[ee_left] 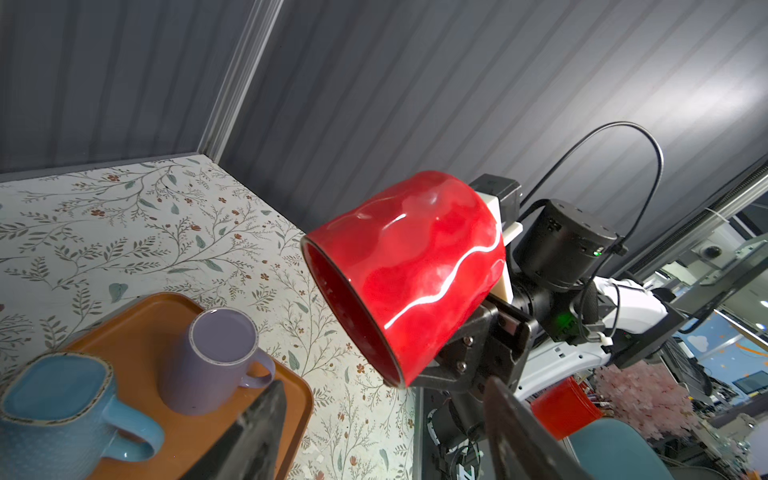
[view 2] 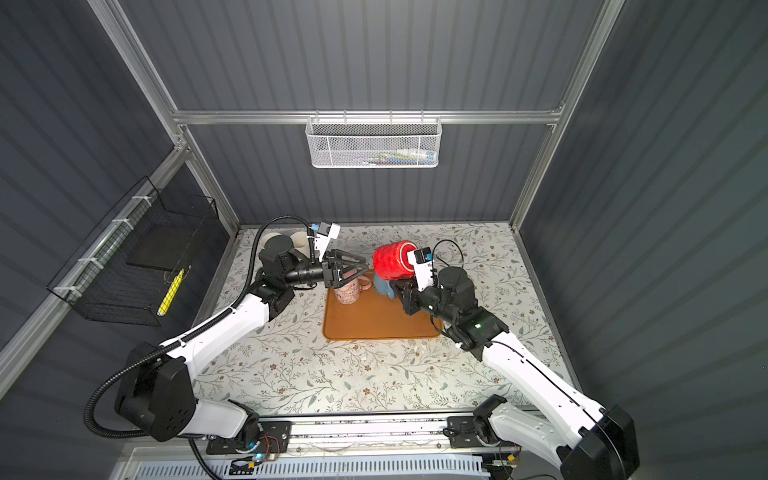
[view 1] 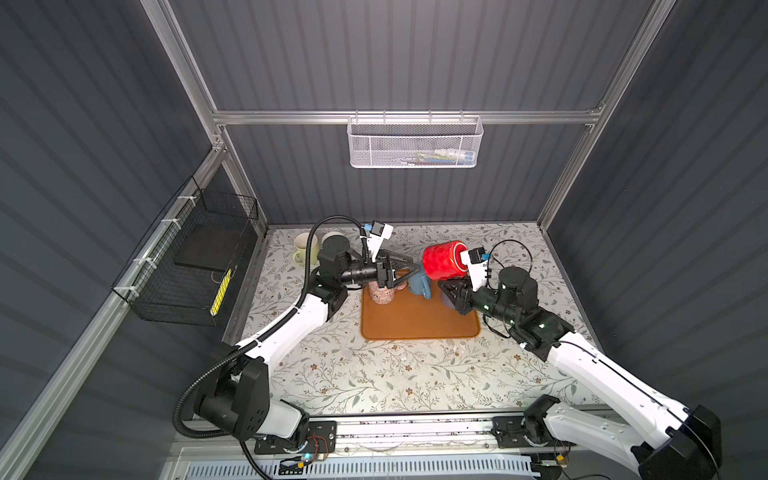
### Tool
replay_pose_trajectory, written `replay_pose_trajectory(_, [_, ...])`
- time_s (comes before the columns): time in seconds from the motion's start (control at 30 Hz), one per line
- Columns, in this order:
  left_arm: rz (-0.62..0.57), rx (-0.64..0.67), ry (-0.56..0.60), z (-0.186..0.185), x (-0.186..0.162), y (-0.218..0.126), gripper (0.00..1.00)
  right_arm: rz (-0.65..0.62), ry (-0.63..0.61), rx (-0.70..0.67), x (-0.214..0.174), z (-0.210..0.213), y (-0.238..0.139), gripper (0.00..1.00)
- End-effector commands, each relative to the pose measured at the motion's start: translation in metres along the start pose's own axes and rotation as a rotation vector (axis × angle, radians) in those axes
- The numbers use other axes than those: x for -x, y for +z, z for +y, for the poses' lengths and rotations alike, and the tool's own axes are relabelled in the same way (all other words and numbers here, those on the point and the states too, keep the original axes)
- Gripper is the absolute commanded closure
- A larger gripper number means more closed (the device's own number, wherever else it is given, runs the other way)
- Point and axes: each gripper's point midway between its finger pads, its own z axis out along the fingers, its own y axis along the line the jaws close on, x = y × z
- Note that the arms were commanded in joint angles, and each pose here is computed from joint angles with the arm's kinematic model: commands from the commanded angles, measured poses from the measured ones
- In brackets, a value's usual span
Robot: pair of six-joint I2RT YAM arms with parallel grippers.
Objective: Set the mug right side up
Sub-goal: 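Bring the left gripper to the red mug held by the right gripper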
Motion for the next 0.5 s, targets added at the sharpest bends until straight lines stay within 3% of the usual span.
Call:
replay_pose_trajectory(0.0, [0.006,-0.089,0.008,-0.014,0.001,0.008,0.26,-0.126,-0.03,0.073,0.031,0.015,-0.004,0.99])
replay_pose_trajectory(0.47, [-0.05,-0.246,0.013,-0.036,0.025,0.027,0.33,-0.152,-0.02,0.173,0.031,0.023,0.003,0.99])
